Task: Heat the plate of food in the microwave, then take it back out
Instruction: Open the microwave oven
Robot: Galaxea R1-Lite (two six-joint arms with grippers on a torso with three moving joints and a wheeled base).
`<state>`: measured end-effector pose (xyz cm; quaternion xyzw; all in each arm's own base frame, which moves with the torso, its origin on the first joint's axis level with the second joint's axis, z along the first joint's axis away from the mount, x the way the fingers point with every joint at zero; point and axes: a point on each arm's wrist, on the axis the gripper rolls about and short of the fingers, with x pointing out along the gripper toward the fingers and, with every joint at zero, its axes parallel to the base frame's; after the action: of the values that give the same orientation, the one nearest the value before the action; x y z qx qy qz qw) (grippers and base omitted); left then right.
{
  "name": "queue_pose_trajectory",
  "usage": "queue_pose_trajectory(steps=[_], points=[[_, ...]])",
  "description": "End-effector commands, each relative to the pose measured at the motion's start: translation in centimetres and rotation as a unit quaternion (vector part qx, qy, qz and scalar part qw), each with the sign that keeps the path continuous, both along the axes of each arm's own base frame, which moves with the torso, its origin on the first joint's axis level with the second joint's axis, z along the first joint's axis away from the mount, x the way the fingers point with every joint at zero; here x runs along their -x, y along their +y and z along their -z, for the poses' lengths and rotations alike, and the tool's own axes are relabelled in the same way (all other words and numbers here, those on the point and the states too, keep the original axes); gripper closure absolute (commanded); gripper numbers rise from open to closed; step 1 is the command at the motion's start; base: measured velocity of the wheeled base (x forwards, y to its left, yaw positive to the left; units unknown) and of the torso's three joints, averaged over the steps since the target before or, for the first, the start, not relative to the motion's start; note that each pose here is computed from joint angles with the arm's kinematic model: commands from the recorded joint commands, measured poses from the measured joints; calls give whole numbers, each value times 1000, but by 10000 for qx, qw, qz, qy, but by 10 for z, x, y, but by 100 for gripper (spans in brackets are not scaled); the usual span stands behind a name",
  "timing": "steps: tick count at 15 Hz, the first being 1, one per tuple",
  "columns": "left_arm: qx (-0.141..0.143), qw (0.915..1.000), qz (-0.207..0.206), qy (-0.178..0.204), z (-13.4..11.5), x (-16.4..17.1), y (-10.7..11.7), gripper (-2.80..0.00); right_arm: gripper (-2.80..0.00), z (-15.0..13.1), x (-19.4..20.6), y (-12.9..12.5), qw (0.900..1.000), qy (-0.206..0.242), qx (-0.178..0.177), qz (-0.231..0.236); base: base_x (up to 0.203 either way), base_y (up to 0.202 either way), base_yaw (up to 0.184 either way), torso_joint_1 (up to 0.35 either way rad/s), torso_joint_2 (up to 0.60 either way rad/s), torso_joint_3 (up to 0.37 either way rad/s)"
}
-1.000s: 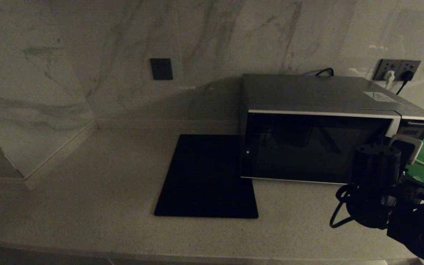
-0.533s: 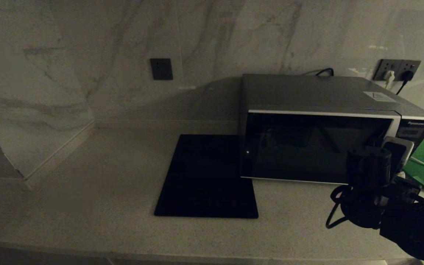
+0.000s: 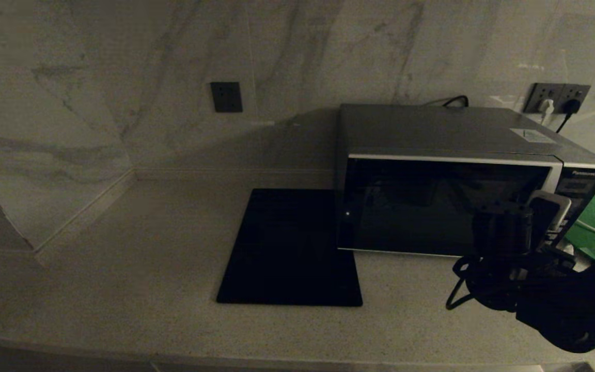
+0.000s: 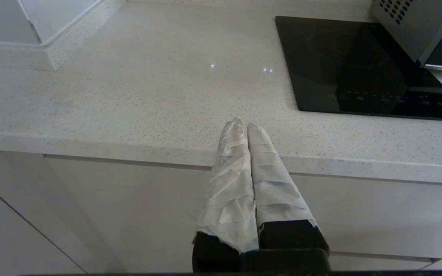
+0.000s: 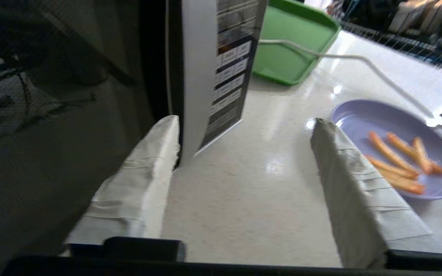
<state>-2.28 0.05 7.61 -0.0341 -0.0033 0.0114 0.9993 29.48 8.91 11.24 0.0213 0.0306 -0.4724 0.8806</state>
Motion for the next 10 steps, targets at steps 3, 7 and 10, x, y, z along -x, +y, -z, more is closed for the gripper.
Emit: queue_pose_trajectory(steps=[3,7,10], points=[[5,10000,-11,-2,0,0,0,0,-280,25,-15,6,10000,46,-42,47,0,0,0,0,0,0],[5,10000,-4,-5,0,0,0,0,-280,19,-42,-2,9997,-132,-132,165,0,0,0,0,0,0],[5,10000,-15,-2,0,0,0,0,-280,20,-58,-13,9996,-108,-134,224,0,0,0,0,0,0]])
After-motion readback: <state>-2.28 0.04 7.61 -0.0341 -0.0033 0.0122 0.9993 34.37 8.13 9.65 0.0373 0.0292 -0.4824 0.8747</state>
